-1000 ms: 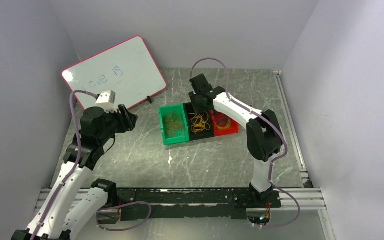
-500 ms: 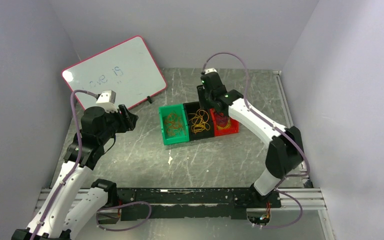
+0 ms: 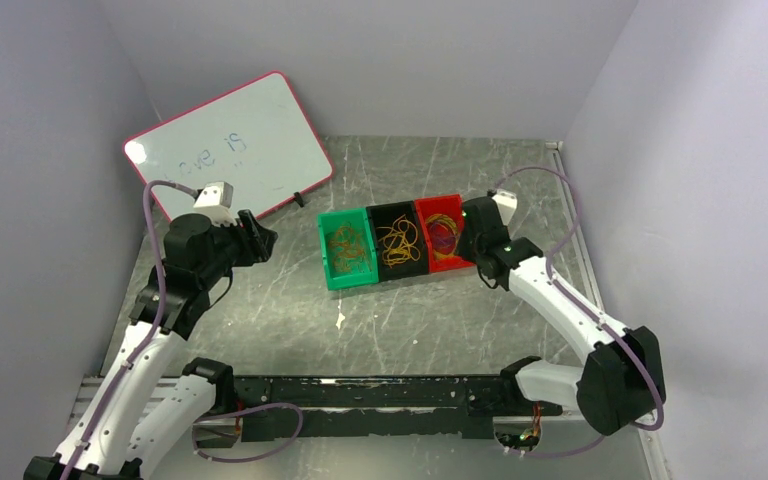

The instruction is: Untangle the cables

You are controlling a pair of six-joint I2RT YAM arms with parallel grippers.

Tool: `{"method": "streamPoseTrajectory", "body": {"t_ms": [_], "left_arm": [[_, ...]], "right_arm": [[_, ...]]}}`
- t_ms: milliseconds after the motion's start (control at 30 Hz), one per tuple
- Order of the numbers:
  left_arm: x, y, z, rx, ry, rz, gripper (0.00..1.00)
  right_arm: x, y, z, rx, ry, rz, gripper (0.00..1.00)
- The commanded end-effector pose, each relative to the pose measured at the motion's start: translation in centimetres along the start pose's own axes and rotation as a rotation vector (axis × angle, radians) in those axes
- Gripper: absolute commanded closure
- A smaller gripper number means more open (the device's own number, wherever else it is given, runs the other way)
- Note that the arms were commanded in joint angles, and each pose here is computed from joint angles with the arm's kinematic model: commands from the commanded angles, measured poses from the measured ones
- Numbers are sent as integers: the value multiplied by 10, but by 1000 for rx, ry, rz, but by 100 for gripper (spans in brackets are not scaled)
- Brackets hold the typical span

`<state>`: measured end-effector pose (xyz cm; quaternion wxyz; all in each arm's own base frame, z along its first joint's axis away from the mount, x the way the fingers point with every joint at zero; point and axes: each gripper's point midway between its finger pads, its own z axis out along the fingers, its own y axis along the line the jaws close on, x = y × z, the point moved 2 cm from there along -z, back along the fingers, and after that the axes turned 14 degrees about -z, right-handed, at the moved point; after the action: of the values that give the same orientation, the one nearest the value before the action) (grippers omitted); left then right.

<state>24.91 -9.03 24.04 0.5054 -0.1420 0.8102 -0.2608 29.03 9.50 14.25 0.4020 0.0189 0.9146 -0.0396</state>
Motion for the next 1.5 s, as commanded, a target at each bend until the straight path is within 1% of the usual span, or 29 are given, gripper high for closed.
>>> {"method": "streamPoseTrajectory", "body": {"t_ms": [0, 133, 400, 533, 1333, 1467], "left_arm": [[-2, -5, 1, 36, -10, -11, 42], [-3, -4, -1, 34, -15, -13, 42], [-2, -2, -3, 20, -14, -10, 42], [-2, 0, -3, 12, -13, -6, 42], [-3, 2, -5, -1, -21, -4, 42], [-2, 2, -4, -2, -19, -2, 42]], "right_arm": [[6, -12, 14, 33, 14, 98, 58], [13, -12, 28, 27, 21, 132, 59], [16, -11, 48, 26, -13, 214, 64], [16, -11, 54, 27, -15, 229, 66], [33, -12, 70, 24, 62, 207, 67], [35, -12, 74, 25, 73, 202, 68]]}}
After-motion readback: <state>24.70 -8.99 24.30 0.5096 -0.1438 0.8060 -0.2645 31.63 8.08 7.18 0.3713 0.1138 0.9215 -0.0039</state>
